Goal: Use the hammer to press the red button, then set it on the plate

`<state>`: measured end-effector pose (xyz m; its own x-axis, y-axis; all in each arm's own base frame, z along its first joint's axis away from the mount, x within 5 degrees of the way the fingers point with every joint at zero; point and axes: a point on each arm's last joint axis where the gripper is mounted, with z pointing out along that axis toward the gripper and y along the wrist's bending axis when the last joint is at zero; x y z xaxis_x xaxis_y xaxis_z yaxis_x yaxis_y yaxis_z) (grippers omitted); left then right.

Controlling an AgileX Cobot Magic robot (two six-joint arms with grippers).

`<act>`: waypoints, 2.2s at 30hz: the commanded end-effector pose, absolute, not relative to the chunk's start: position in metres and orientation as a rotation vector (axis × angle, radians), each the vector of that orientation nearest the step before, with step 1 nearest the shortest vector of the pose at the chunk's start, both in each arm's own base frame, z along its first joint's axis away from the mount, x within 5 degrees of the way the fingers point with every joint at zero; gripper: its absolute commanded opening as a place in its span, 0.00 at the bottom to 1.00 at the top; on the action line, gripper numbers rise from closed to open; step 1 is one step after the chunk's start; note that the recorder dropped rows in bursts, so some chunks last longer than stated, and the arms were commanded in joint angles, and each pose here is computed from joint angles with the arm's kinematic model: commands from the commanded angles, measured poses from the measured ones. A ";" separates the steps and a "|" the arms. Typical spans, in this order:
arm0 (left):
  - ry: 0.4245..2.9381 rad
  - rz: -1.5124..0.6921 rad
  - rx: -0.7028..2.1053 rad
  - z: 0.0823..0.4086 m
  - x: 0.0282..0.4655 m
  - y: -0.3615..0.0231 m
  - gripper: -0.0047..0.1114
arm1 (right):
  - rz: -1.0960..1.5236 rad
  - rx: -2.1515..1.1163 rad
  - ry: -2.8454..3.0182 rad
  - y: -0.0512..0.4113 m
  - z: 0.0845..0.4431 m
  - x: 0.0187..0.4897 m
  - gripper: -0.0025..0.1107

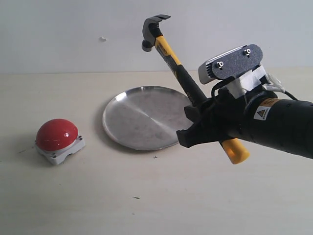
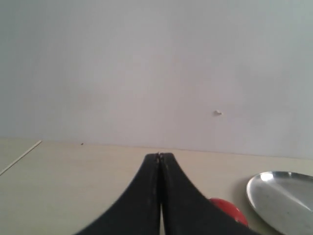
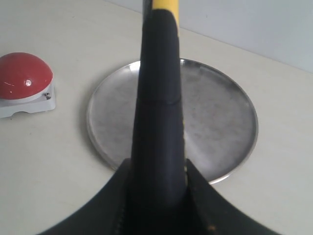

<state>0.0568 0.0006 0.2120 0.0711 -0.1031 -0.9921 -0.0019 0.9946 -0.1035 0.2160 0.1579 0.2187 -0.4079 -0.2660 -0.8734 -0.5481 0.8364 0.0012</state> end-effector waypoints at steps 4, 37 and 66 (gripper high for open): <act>1.587 -0.057 -0.103 0.203 0.056 0.002 0.04 | 0.345 -0.569 1.900 0.157 0.234 0.220 0.02; 1.715 -0.040 -0.139 0.192 0.055 0.005 0.04 | 0.419 -0.723 2.001 0.175 0.225 0.201 0.02; 1.715 -0.038 -0.137 0.192 0.055 0.005 0.04 | 0.637 -0.837 2.096 0.328 0.173 0.214 0.02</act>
<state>0.0558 0.0044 0.1913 -0.1503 -0.1183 -0.9815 -0.0688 0.9917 -0.1089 0.2054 0.3212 0.1491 -0.5664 -0.4610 -0.6831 -0.7318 0.6625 0.1597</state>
